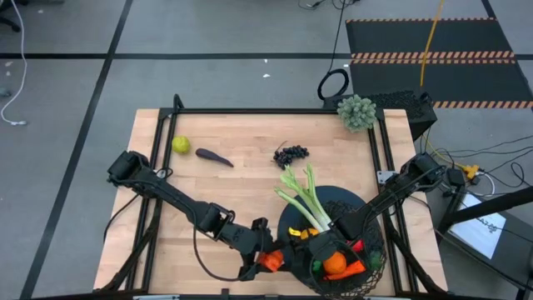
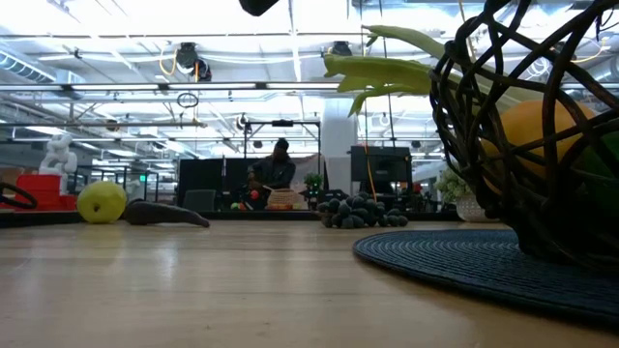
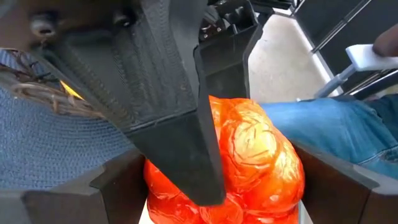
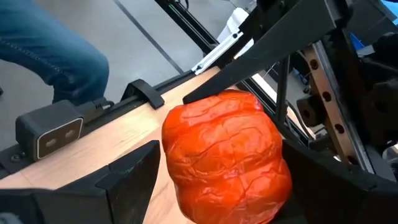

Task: Build produce basket
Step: Put the pumpkin into the wire basket

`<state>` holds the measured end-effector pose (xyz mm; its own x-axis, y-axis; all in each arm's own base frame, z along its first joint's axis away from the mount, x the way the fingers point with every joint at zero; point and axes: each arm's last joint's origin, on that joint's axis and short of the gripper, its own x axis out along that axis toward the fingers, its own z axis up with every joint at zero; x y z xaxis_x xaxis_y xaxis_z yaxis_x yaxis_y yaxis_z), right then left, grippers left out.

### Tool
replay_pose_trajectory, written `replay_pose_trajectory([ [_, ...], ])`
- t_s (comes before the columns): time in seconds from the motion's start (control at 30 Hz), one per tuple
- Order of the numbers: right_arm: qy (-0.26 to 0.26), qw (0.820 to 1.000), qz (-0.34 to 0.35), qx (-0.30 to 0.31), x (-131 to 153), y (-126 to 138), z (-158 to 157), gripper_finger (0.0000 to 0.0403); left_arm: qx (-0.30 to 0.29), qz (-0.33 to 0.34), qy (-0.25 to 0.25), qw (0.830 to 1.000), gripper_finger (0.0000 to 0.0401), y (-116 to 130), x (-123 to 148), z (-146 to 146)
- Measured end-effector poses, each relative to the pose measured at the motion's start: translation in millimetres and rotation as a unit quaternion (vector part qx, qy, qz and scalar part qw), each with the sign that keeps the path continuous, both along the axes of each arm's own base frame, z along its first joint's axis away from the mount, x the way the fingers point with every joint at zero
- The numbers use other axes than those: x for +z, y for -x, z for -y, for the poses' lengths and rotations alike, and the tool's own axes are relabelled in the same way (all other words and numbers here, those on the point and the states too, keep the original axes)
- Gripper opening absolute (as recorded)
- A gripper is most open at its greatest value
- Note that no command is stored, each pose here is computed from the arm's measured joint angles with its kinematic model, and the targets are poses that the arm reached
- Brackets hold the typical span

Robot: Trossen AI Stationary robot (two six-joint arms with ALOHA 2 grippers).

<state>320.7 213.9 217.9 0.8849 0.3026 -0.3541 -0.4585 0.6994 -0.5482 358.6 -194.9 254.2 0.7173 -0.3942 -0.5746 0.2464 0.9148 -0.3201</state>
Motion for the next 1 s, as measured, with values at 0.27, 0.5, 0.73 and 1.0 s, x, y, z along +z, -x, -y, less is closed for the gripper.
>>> replay_pose_trajectory([
  [0.27,0.006,1.0,0.001,0.002,0,0,0,0.0288,-0.007,0.006,-0.001,1.0,0.034,0,1,0],
  [0.5,-0.007,1.0,0.001,0.0,2,1,0,0.0271,-0.012,0.027,0.008,1.0,0.0355,-2,4,2],
  [0.73,-0.011,1.0,-0.015,-0.004,-3,3,-2,0.0275,-0.005,0.041,0.003,0.999,0.0393,-4,6,0],
  [1.0,-0.028,0.999,-0.022,-0.007,-1,13,-13,0.0274,-0.01,0.049,-0.033,0.998,0.0388,4,18,-7],
])
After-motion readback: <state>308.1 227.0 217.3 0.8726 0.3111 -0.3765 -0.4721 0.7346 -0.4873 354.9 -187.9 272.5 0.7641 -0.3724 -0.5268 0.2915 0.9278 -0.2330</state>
